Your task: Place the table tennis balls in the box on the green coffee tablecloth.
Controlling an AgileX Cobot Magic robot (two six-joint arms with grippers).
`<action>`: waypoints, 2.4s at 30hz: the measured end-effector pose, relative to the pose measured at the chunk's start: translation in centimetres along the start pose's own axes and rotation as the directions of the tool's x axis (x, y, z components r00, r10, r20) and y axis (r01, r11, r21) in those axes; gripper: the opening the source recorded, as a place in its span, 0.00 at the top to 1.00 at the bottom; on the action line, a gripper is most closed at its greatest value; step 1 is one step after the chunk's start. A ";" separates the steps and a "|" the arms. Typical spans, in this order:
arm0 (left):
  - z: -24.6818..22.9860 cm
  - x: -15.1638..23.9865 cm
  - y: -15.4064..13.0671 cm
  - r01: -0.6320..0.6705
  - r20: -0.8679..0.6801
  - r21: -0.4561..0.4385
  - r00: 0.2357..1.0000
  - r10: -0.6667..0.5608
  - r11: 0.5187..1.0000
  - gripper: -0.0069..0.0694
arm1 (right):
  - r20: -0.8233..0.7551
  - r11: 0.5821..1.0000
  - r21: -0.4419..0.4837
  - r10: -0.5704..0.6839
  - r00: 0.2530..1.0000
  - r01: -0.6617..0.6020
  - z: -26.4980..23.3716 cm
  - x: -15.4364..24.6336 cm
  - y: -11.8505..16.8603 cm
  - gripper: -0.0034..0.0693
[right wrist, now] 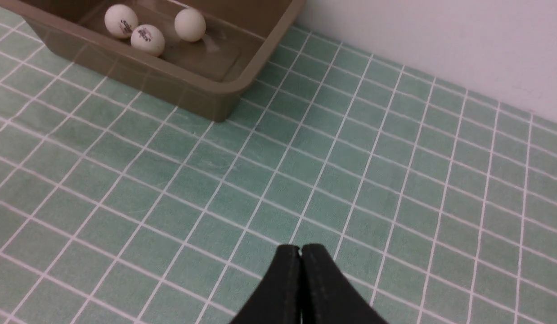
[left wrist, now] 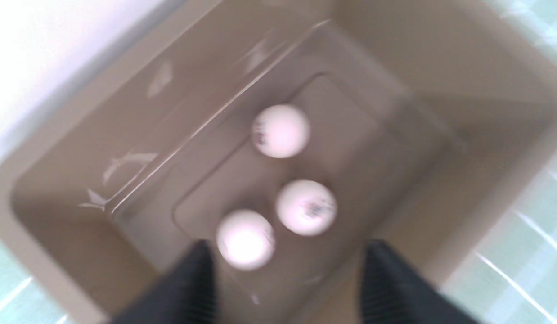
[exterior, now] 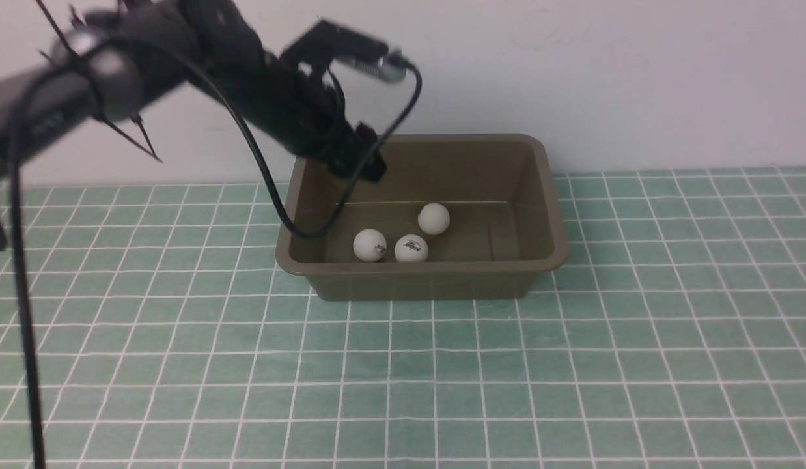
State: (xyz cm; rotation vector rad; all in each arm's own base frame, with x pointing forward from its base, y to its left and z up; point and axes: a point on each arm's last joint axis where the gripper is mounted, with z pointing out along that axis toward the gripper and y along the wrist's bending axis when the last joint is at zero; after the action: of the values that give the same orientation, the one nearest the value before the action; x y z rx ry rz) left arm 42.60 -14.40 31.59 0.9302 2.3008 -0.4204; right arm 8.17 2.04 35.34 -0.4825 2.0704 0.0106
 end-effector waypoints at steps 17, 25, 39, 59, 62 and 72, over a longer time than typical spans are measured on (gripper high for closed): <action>-6.0 -0.1 -3.3 0.085 -0.071 0.105 0.994 -0.078 0.991 0.92 | 0.119 0.987 0.138 -0.104 0.987 0.087 -0.2 -1.2 -1.1 0.97; -5.8 -0.8 -4.1 0.200 -0.035 0.211 0.980 -0.197 0.957 0.92 | 0.119 0.986 0.141 -0.107 0.987 0.090 -0.2 -1.2 -1.2 0.97; -10.5 -1.8 -4.6 0.097 0.167 -0.045 0.982 -0.088 0.994 0.92 | 0.119 0.986 0.141 -0.107 0.987 0.090 -0.2 -1.2 -1.2 0.97; -18.3 21.2 -6.3 0.548 0.463 -0.539 0.827 -0.319 0.640 0.92 | 0.119 0.986 0.141 -0.107 0.987 0.090 -0.2 -1.2 -1.2 0.97; -17.5 24.5 -8.1 0.550 0.510 -0.538 0.815 -0.273 0.638 0.92 | 0.119 0.986 0.141 -0.107 0.987 0.090 -0.2 -1.2 -1.2 0.97; -14.8 33.3 -13.5 0.542 0.648 -0.530 0.755 -0.099 0.652 0.92 | 0.119 0.986 0.140 -0.106 0.987 0.089 -0.2 -1.2 -1.2 0.97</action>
State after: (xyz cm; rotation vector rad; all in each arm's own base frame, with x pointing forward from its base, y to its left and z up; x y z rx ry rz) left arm 7.98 0.58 22.12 -0.0498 1.7940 0.0604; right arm 8.98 1.34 36.64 -0.4873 1.9076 -0.1520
